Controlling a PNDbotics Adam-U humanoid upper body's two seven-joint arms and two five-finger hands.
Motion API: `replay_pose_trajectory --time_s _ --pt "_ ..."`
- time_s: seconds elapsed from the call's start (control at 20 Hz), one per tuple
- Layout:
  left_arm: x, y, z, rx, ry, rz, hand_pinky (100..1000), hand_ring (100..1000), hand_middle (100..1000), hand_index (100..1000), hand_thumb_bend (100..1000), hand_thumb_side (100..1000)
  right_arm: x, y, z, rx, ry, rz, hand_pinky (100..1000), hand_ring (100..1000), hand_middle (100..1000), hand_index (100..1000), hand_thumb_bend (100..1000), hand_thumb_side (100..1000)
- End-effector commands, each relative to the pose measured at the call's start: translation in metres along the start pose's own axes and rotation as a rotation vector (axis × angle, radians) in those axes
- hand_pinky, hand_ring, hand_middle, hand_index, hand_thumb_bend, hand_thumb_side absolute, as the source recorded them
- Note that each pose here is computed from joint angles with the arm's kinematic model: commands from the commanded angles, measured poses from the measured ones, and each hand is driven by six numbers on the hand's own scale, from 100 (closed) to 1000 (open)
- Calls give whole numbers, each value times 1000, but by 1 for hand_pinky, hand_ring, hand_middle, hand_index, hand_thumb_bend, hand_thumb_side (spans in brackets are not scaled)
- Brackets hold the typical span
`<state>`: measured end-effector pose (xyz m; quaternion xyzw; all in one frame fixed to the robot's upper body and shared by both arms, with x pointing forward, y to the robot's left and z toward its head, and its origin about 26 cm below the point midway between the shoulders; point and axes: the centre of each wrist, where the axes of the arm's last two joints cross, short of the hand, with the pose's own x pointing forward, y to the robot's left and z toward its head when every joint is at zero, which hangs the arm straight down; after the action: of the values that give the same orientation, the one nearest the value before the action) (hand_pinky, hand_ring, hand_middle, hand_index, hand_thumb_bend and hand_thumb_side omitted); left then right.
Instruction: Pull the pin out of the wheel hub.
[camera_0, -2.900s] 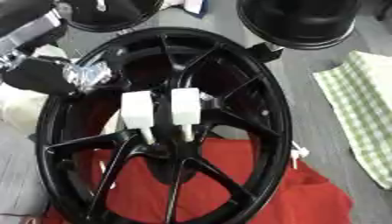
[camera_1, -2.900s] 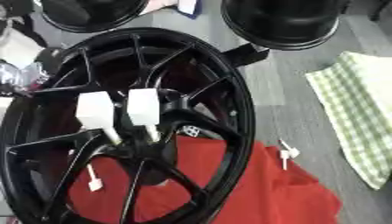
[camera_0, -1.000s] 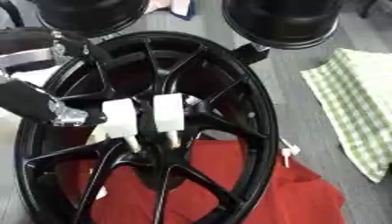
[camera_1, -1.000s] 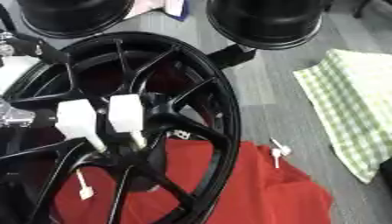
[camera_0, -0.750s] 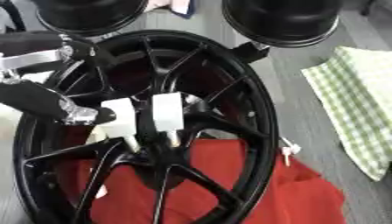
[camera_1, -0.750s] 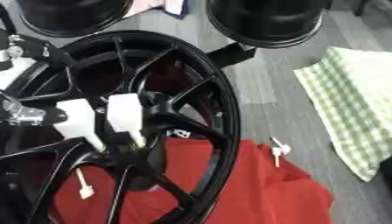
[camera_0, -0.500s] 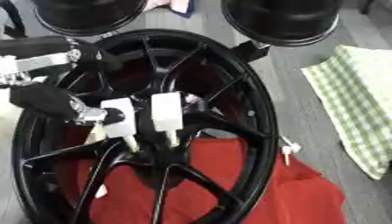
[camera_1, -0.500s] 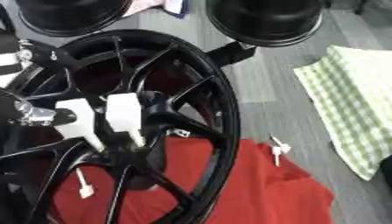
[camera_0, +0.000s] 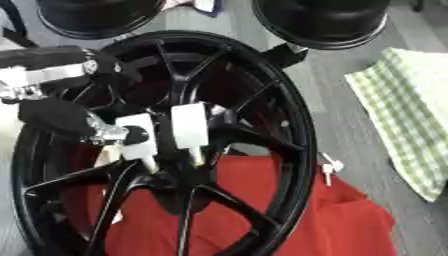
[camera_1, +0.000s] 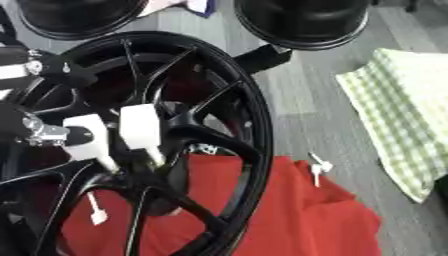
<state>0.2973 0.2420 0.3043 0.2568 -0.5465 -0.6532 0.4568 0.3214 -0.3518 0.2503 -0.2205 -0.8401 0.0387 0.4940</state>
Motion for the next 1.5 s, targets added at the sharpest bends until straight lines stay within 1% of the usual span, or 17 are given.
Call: replay_pose_trajectory --time_s 0.05,0.35,0.4,0.6,0.8,1.3,1.5 --pt "0 0 1 -18 12 -24 906 863 834 927 555 608 7 -6 -4 -9 -26 12 807 675 622 676 100 588" --pt "-1 0 1 -8 10 -60 903 860 827 918 550 603 7 -6 -4 -7 -25 13 807 675 623 676 100 588" --pt "0 1 2 3 8 -67 901 857 824 914 532 599 7 -6 -4 -7 -25 13 808 676 623 677 100 587" --pt "0 13 8 115 -21 -90 896 850 822 911 505 613 6 -7 -3 -10 -22 18 808 676 623 677 100 588" --pt "1 18 10 176 -66 -105 890 845 818 907 492 616 5 -7 -3 -10 -18 19 808 676 624 677 100 590" --pt "4 14 6 154 -139 -126 881 839 811 895 500 619 4 -8 -3 -13 -16 17 809 677 625 677 100 591" --pt "4 10 4 126 -143 -146 884 843 813 896 509 609 3 -7 -2 -13 -15 14 809 677 625 678 100 593"
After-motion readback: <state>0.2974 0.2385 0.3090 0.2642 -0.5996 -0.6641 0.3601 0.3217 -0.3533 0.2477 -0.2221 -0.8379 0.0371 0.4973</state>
